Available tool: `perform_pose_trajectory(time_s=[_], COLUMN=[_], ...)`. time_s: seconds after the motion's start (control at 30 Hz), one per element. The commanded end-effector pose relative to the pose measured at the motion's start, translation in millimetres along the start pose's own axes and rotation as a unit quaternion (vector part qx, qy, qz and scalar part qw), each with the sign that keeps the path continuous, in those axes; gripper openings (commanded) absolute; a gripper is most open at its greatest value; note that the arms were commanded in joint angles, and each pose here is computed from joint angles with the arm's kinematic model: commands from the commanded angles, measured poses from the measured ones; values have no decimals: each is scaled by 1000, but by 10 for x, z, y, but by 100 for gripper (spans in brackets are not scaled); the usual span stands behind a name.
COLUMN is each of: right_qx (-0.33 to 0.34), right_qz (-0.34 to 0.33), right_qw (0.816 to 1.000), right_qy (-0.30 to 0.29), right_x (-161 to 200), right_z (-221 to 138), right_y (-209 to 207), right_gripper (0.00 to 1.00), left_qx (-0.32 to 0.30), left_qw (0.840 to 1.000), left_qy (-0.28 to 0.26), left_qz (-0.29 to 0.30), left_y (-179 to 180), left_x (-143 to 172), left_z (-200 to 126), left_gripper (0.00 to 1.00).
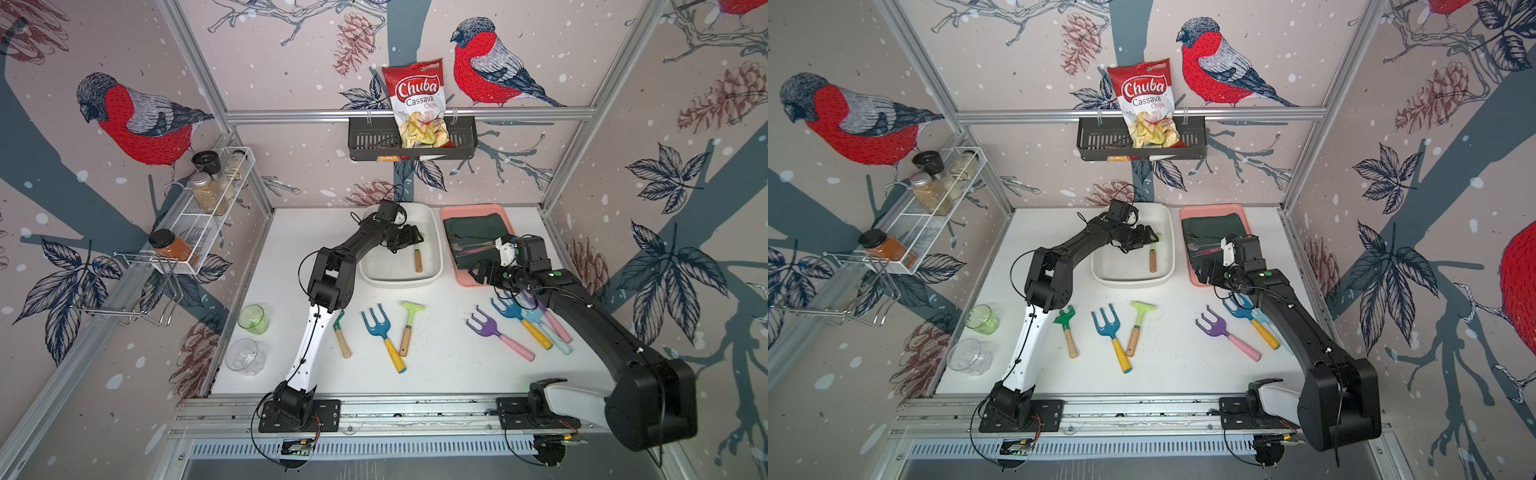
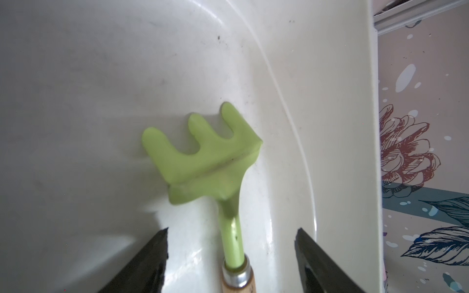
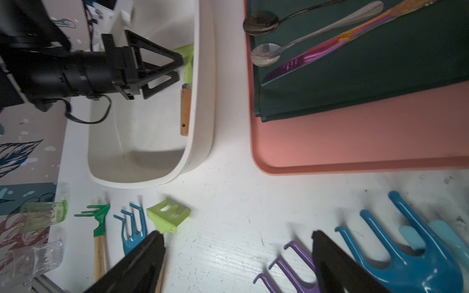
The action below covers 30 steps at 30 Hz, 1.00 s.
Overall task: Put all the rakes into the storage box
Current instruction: Place the rake in the storage box, then pick up the rake at the center of the board.
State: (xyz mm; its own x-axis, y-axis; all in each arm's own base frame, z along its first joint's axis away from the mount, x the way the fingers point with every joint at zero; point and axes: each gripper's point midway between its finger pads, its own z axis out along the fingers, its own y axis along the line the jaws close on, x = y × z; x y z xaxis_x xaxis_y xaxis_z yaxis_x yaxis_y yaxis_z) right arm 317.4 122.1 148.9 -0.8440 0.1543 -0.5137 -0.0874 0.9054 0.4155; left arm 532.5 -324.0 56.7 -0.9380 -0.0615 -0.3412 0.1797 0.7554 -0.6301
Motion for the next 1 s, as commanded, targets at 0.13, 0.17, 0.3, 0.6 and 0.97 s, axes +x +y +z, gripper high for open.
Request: perform_pose_trajectory(time_s=[0.13, 0.17, 0.3, 0.6, 0.97], right_qx=[130, 142, 163, 171, 150], right_qz=[64, 68, 100, 207, 235], right_qw=[986, 984, 977, 963, 958], right_qy=[87, 88, 92, 34, 64], right_x=[650, 698, 879, 999, 1372], right_z=[175, 170, 156, 85, 101], right_y=[-623, -675, -814, -914, -862], right_gripper=[92, 92, 93, 97, 98], left_qx=[3, 5, 11, 29, 31], left_qw=[1000, 1000, 999, 999, 999], left_qy=[-19, -22, -31, -38, -28], left_qz=[8, 9, 9, 3, 19], left_y=[-148, -171, -238, -290, -330], left_x=[9, 20, 93, 317, 396], left_z=[-338, -386, -555, -755, -859], left_gripper=[79, 79, 79, 80, 80])
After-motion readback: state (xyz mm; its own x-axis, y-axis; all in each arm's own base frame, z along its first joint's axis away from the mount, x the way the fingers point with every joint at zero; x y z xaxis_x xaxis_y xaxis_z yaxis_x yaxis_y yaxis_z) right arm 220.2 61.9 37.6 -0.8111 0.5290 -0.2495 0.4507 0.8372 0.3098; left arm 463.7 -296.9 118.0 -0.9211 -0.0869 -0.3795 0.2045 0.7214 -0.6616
